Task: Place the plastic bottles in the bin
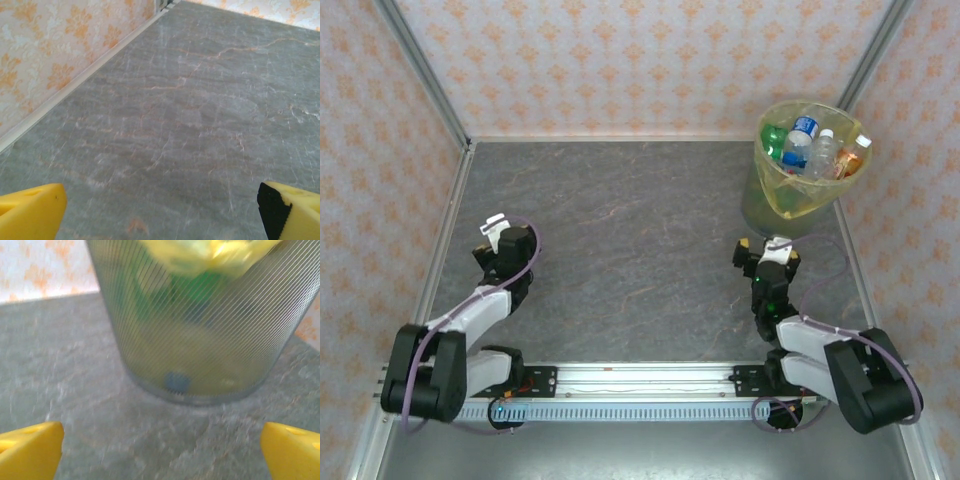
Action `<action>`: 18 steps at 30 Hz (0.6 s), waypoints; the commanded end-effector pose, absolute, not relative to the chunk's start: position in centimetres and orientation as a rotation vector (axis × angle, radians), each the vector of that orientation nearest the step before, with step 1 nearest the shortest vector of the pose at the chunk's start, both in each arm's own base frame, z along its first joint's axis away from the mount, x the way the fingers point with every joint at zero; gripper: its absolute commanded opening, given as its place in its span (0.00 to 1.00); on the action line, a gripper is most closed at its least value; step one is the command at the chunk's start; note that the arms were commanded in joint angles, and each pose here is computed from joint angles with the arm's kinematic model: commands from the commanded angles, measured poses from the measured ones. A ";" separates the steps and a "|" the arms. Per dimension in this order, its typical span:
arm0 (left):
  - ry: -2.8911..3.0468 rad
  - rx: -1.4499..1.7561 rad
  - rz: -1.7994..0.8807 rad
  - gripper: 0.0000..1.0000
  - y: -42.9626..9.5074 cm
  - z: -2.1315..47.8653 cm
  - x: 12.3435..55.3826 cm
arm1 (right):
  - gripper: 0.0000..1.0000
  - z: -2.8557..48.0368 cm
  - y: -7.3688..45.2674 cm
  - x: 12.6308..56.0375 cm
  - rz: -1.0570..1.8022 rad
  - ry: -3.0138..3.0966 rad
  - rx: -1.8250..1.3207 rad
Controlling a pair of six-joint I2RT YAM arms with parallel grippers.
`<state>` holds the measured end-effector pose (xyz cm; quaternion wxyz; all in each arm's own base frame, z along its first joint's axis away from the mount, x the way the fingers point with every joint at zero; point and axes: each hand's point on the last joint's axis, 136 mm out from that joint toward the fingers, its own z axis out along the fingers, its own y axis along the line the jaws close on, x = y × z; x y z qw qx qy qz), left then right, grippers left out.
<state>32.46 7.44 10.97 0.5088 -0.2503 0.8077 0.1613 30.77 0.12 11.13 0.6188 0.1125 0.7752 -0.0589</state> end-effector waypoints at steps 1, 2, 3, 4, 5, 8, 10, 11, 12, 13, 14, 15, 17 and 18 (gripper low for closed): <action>1.775 -0.560 0.400 0.99 7.9 13.1 34.3 | 1.00 15.7 -0.2 32.5 -0.075 1.599 0.278; 1.748 -0.547 0.396 0.99 7.9 13.1 34.5 | 1.00 15.4 0.0 33.0 -0.067 1.612 0.259; 1.733 -0.533 0.395 0.99 7.8 13.3 34.8 | 1.00 15.4 0.2 33.4 -0.058 1.613 0.246; 1.715 -0.525 0.371 0.99 7.6 13.7 35.2 | 1.00 15.4 0.4 33.8 -0.048 1.612 0.230; 1.672 -0.517 0.355 0.99 7.4 14.3 35.5 | 1.00 15.4 0.7 34.3 -0.050 1.618 0.209; 1.599 -0.445 0.296 0.99 6.4 15.2 35.9 | 1.00 15.0 0.5 35.5 -0.081 1.644 0.191; 1.597 -0.442 0.296 0.99 6.4 14.4 36.1 | 1.00 14.9 0.4 35.5 -0.080 1.636 0.179; 1.603 -0.422 0.297 1.00 6.2 14.3 36.3 | 1.00 14.8 0.3 35.4 -0.080 1.625 0.179; 1.616 -0.424 0.285 1.00 6.2 14.1 36.4 | 1.00 14.7 0.2 35.5 -0.076 1.624 0.178; 1.619 -0.425 0.279 1.00 6.2 14.1 36.5 | 1.00 14.5 0.1 35.6 -0.070 1.630 0.175; 1.610 -0.415 0.269 1.00 6.1 14.2 36.4 | 1.00 14.4 0.2 35.7 -0.058 1.635 0.167; 1.606 -0.397 0.250 1.00 5.8 14.0 36.1 | 1.00 14.3 0.1 35.7 -0.049 1.635 0.168; 1.593 -0.367 0.237 1.00 5.5 13.8 35.9 | 1.00 14.0 -0.2 35.7 -0.016 1.637 0.172; 1.604 -0.367 0.230 1.00 5.4 13.6 36.0 | 1.00 13.8 -0.3 35.7 0.001 1.633 0.173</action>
